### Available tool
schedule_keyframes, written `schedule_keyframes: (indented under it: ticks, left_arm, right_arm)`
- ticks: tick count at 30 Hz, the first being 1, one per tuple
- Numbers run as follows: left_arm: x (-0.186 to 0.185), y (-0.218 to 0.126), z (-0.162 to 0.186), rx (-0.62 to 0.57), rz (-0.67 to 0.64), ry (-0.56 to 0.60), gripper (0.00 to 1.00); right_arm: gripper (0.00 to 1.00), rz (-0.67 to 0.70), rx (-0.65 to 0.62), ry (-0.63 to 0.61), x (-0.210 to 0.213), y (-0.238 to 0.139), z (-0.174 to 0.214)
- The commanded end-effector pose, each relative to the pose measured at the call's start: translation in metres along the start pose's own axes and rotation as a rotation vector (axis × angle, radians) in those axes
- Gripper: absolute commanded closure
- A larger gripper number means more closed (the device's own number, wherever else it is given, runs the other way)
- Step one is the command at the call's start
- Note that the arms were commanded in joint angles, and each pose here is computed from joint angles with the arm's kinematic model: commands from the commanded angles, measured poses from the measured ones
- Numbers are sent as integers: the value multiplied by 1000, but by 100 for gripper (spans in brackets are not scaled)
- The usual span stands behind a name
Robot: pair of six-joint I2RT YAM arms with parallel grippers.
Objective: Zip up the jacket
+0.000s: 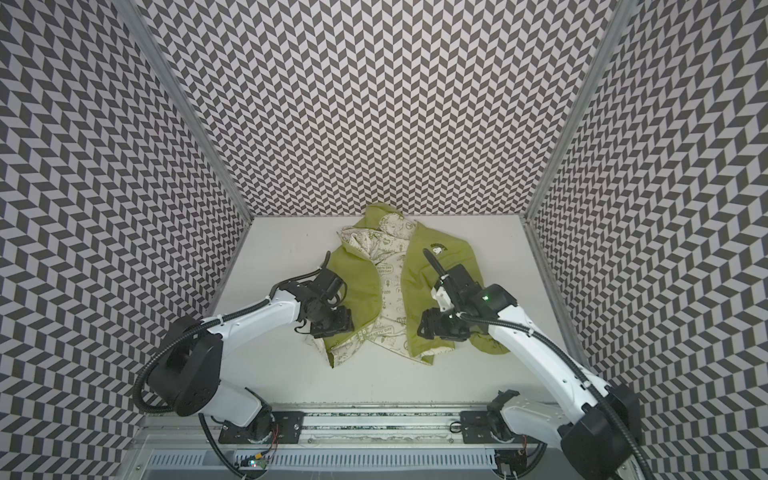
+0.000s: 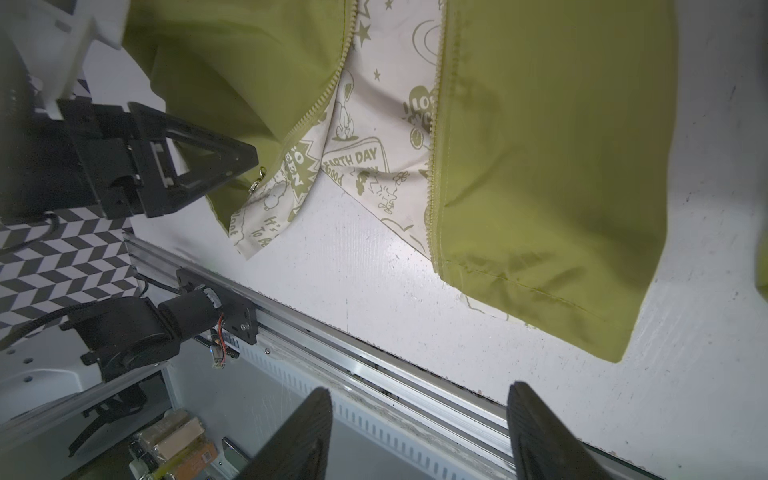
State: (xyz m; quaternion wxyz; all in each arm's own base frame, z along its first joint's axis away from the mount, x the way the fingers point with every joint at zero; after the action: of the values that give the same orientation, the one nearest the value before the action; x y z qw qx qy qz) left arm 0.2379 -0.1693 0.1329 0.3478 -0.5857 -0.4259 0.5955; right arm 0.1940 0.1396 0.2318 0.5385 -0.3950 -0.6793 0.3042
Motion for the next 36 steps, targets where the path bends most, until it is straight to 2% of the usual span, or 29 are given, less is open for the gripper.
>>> schedule_keyframes:
  ticks: [1,11,14,20,26,31,34,36]
  left_arm:
    - [5,7,10,37,4,0,34]
    - [8,8,46,90,-19,-38,33]
    - [8,13,51,98,20,-72,33]
    - [-18,16,55,79,221,-53,37]
    - [-66,-8,59,39,462,64,36]
    - [-108,-13,74,135,673,167,34]
    - [-120,-15,86,163,698,208,36]
    - [-118,-22,89,142,687,205,36]
  right_arm:
    - [33,-9,-14,31,-2,-2,9]
    - [33,-12,-33,51,-7,-4,19]
    - [33,-17,-33,61,-9,-2,23]
    - [33,-13,-33,67,-13,-3,29]
    - [33,-14,-31,82,-17,-3,36]
    - [32,-12,-32,95,-21,-3,41]
    - [34,-7,-38,100,-22,-5,43]
    - [40,-11,-42,105,-21,-6,44]
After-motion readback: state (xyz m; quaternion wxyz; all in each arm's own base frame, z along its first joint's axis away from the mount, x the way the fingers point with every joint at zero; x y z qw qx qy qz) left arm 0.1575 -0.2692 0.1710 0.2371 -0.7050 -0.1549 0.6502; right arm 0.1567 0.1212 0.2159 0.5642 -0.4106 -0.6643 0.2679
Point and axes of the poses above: each gripper's point midway between its finger pads, its own y axis out along the fingers, its own x axis along the line the jaws close on, z = x × y, the point moved 8 cm from there along -y, back along the fingers, and after that the axes turned 3 degrees about -y, right-handed, at the moved point
